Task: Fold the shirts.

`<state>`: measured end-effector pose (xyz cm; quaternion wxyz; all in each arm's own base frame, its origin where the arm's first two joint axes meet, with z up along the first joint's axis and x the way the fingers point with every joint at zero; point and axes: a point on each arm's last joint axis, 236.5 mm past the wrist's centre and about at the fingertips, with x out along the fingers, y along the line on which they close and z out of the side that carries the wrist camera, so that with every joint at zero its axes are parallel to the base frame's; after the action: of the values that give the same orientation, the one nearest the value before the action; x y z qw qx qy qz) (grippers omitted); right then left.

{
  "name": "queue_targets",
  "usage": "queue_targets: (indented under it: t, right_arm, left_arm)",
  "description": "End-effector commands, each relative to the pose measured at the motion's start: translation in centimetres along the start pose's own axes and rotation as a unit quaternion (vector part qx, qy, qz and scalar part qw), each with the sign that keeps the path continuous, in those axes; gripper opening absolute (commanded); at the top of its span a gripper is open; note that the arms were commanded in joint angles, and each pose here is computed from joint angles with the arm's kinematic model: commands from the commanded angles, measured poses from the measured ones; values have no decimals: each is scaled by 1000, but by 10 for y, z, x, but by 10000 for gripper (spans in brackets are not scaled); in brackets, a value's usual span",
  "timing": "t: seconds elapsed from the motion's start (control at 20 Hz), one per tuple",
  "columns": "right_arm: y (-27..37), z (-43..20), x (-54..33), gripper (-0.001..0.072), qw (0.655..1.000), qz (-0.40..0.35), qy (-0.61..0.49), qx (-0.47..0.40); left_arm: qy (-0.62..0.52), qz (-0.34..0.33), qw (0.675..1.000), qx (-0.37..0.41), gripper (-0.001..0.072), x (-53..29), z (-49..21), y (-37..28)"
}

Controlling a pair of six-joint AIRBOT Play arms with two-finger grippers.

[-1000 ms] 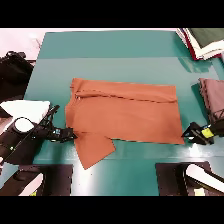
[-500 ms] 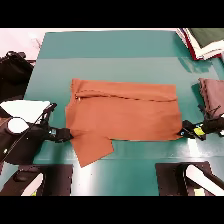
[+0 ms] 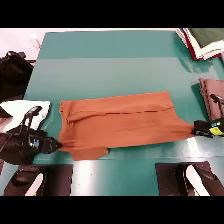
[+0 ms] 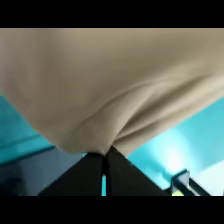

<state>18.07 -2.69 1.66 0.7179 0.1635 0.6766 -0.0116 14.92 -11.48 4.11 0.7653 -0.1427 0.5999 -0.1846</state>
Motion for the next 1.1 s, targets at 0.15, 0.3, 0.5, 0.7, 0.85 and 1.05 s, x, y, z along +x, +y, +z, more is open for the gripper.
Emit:
queue_targets:
  t: [0.15, 0.3, 0.5, 0.7, 0.85, 1.05]
  right_arm:
    - [35, 80, 2, 18, 997, -3, -14, -72]
    - [48, 123, 23, 18, 996, 0, 20, -82]
    - [59, 167, 45, 20, 996, 14, 37, -77]
    - [92, 216, 41, 199, 990, 124, -6, -64]
    - [85, 232, 23, 462, 983, 167, -29, -70]
    - [31, 205, 44, 547, 984, 176, 11, -22]
  left_arm:
    - [-65, 30, 997, 32, 20, 14, 119, 14]
    - [-59, 43, 997, 28, 22, 38, 166, 29]
    - [-66, 52, 996, 15, 24, 63, 206, 43]
    - [-97, 55, 994, 10, 507, 64, 224, 46]
    - [-85, 49, 995, 13, 547, 57, 222, 39]
    - [-72, -1, 997, -10, 24, 57, 217, 15]
